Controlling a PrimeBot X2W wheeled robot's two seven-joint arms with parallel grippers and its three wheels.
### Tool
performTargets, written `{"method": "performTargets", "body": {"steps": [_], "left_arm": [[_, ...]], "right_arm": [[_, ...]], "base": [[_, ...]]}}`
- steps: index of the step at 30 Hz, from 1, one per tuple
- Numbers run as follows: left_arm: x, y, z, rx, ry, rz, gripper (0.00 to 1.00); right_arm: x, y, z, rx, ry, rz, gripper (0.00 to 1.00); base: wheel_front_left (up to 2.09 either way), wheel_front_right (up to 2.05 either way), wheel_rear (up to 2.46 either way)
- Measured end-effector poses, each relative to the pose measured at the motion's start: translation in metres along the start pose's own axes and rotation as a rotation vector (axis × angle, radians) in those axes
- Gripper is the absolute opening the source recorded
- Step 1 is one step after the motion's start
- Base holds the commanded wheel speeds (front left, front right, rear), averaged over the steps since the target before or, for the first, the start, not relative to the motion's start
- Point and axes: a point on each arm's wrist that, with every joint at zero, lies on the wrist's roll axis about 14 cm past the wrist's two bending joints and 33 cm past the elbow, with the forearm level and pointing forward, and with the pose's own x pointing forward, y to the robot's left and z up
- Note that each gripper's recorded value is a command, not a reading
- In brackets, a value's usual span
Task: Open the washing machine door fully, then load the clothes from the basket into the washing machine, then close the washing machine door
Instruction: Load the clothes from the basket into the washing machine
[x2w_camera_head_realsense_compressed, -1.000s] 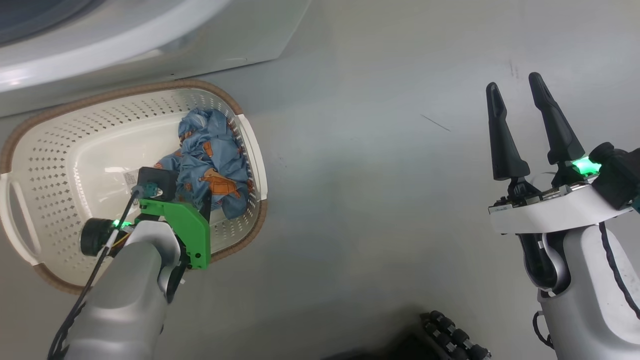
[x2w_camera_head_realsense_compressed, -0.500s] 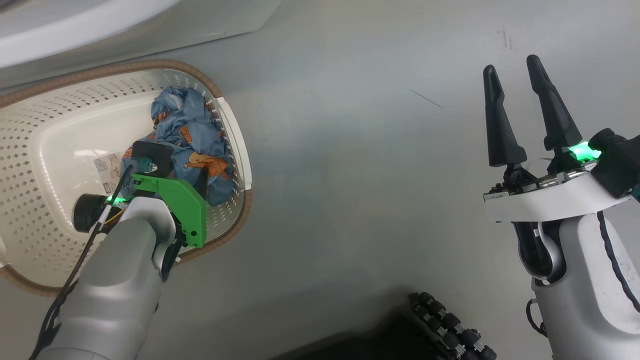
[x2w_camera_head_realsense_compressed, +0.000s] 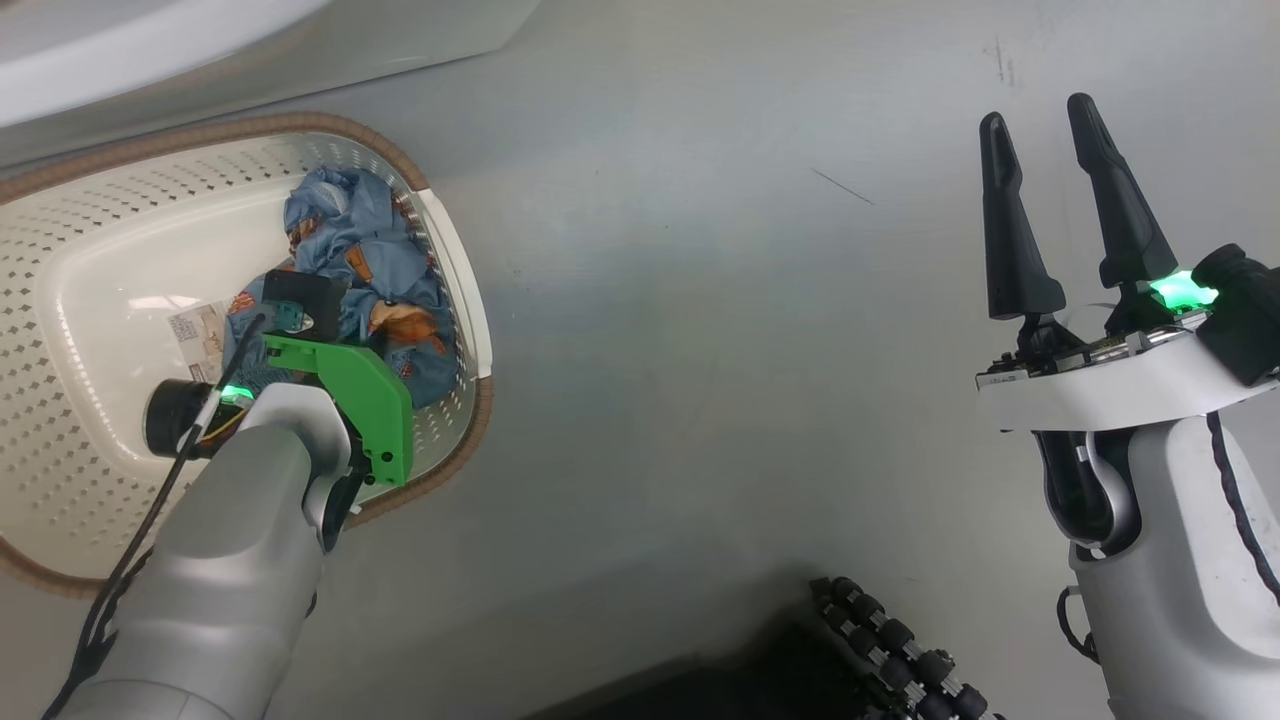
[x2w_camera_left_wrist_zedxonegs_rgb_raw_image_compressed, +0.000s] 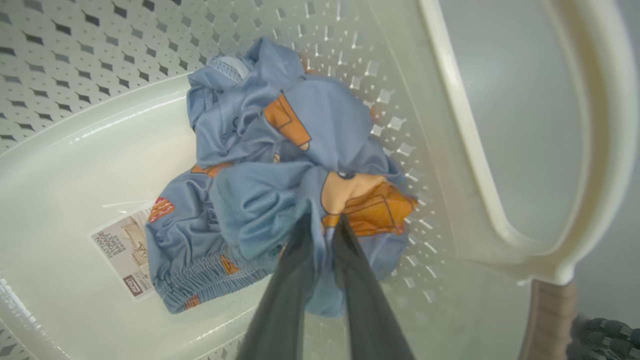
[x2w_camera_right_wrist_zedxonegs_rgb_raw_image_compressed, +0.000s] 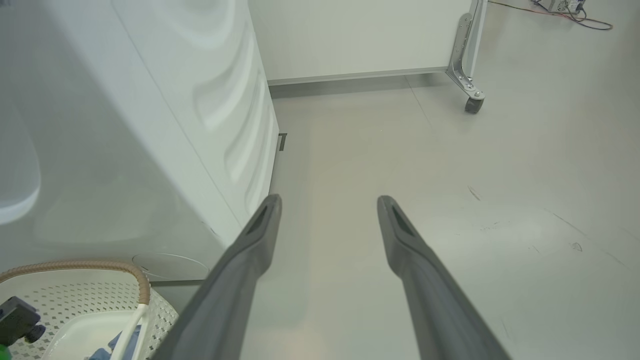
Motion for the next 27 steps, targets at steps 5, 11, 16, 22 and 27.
{"method": "performTargets", "body": {"steps": [5,11,16,22,27], "left_arm": [[-0.002,-0.002,0.005,-0.006,-0.021,-0.003,0.0],[-0.013,0.005,0.022,-0.072,-0.106,0.022,0.0],[-0.027,0.009,0.036,-0.099,-0.183,0.047,0.0],[-0.051,0.013,0.048,-0.13,-0.283,0.085,0.0],[-0.075,0.015,0.049,-0.151,-0.349,0.121,0.0]], "right_arm": [[0.003,-0.001,0.005,-0.005,-0.017,0.0,1.0],[0.006,0.005,0.012,-0.003,-0.035,0.019,1.0],[0.005,0.009,0.02,-0.005,-0.052,0.038,1.0],[0.003,0.015,0.034,-0.007,-0.082,0.059,1.0],[-0.006,0.019,0.044,-0.005,-0.098,0.072,1.0]], "base": [[0.0,0.0,0.0],[0.0,0.0,0.0],[0.0,0.0,0.0],[0.0,0.0,0.0],[0.0,0.0,0.0]]}}
